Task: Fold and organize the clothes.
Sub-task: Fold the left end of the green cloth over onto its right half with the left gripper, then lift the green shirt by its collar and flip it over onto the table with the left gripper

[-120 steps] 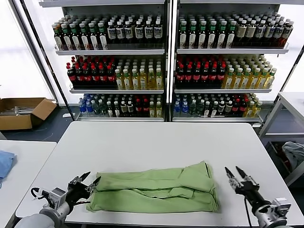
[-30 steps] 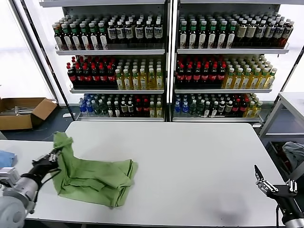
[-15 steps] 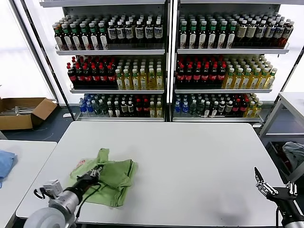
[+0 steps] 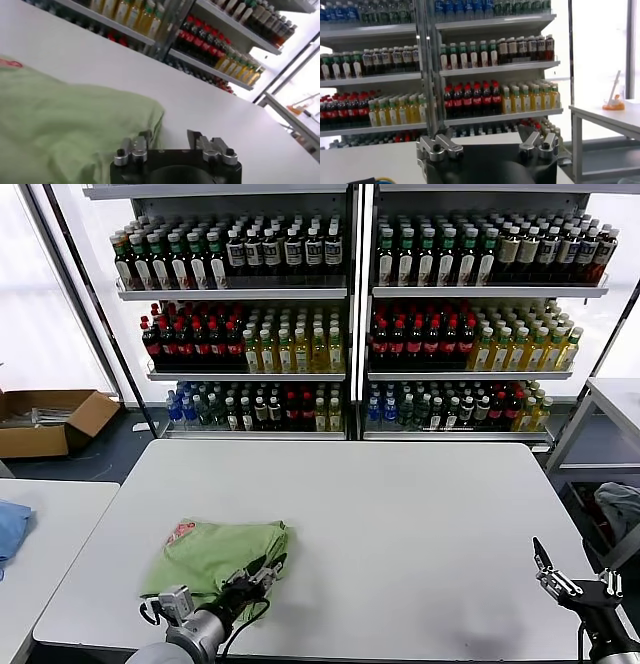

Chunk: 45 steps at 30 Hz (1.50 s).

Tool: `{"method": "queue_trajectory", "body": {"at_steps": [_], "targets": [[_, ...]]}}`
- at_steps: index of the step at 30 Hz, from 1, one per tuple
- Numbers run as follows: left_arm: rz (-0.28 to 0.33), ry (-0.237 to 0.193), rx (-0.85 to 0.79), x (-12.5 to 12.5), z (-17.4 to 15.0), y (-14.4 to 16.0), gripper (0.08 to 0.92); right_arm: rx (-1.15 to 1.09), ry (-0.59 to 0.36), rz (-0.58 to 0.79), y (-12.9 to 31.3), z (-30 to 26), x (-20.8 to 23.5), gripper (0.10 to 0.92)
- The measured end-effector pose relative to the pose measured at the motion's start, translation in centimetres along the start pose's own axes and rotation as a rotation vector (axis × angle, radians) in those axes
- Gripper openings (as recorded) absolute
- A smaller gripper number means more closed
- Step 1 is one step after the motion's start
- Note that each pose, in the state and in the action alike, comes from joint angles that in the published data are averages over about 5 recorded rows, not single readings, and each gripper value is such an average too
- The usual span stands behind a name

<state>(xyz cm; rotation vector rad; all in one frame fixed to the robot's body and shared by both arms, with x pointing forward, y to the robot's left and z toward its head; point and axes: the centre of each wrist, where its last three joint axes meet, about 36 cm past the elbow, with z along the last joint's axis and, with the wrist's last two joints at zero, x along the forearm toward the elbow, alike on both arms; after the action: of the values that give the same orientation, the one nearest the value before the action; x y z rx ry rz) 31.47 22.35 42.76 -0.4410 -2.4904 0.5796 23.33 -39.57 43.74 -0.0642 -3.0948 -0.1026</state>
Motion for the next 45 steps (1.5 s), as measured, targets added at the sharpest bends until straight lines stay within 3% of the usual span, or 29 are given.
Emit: {"method": "queue_trajectory", "body": {"at_steps": [7,10,14,20,26,34,45], "targets": [[0.033,-0.060,-0.018,1.9,-2.1,-0.8,0.787,-0.002,0.002,0.002,0.0,0.2,0.2,0.823],[-0.008,-0.099,-0.063,2.9,-3.9,0.7,0.817,-0.007,0.003,0.004,0.1,0.5,0.3,0.823],[-0.119,-0.123,-0.151,4.1,-5.9,4.3,0.822,-0.014,0.006,0.001,0.3,0.8,0.3,0.823],[-0.281,-0.105,-0.227,4.9,-7.2,9.8,0.823,-0.013,0.009,-0.003,0.5,0.9,0.2,0.823],[-0.359,-0.081,-0.228,4.6,-7.2,13.1,0.823,-0.013,0.014,-0.002,0.5,0.9,0.4,0.823],[-0.389,-0.048,-0.195,3.4,-6.0,15.1,0.823,-0.013,0.013,0.004,0.5,0.9,0.8,0.823],[-0.378,-0.015,-0.167,2.6,-3.9,15.1,0.823,-0.020,0.005,0.007,0.9,0.7,1.0,0.823]]}}
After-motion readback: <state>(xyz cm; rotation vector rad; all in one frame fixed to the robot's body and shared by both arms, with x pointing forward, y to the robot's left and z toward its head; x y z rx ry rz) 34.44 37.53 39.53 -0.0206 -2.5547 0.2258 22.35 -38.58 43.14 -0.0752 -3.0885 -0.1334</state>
